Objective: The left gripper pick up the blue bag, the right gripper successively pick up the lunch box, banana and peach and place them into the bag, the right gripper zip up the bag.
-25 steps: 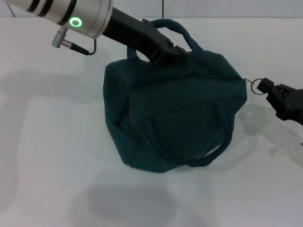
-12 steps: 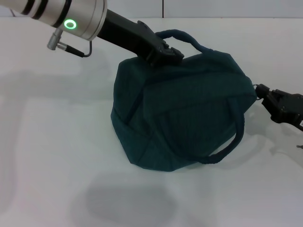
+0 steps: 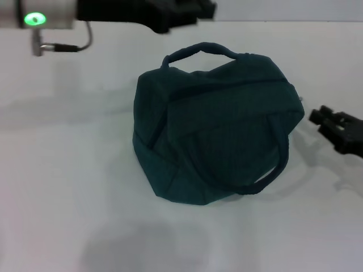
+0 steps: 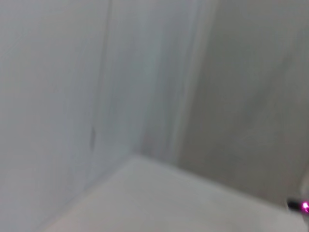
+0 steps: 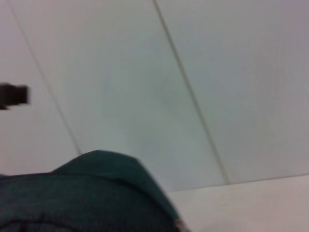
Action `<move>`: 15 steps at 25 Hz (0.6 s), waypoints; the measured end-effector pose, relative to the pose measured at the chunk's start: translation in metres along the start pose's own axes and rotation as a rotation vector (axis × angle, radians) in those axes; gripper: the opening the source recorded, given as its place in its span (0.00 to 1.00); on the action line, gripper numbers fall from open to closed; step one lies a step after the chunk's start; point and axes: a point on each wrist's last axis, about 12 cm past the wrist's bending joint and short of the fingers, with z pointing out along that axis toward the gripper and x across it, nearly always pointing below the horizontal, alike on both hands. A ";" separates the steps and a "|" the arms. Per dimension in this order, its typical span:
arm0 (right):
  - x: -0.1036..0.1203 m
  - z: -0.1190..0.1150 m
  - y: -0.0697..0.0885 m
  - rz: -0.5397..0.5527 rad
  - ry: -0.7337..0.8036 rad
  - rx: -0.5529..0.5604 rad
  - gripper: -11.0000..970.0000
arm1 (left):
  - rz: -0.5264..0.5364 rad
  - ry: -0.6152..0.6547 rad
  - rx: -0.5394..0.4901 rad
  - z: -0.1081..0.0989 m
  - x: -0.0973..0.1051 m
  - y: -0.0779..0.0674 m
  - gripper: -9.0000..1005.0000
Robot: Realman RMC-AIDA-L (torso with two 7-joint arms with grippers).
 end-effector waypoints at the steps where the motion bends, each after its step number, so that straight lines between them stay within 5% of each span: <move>1: 0.000 -0.004 -0.003 0.000 -0.012 0.023 0.15 | 0.003 -0.046 -0.011 -0.009 0.005 0.000 0.10; 5: -0.004 -0.021 -0.011 -0.002 -0.091 0.106 0.21 | 0.014 -0.205 -0.065 -0.041 0.031 -0.005 0.20; 9: -0.022 -0.042 -0.015 -0.016 -0.283 0.145 0.38 | 0.042 -0.394 -0.125 -0.070 0.073 -0.018 0.37; 15: -0.056 -0.057 0.008 -0.115 -0.535 -0.071 0.62 | 0.106 -0.623 -0.226 -0.087 0.135 -0.039 0.54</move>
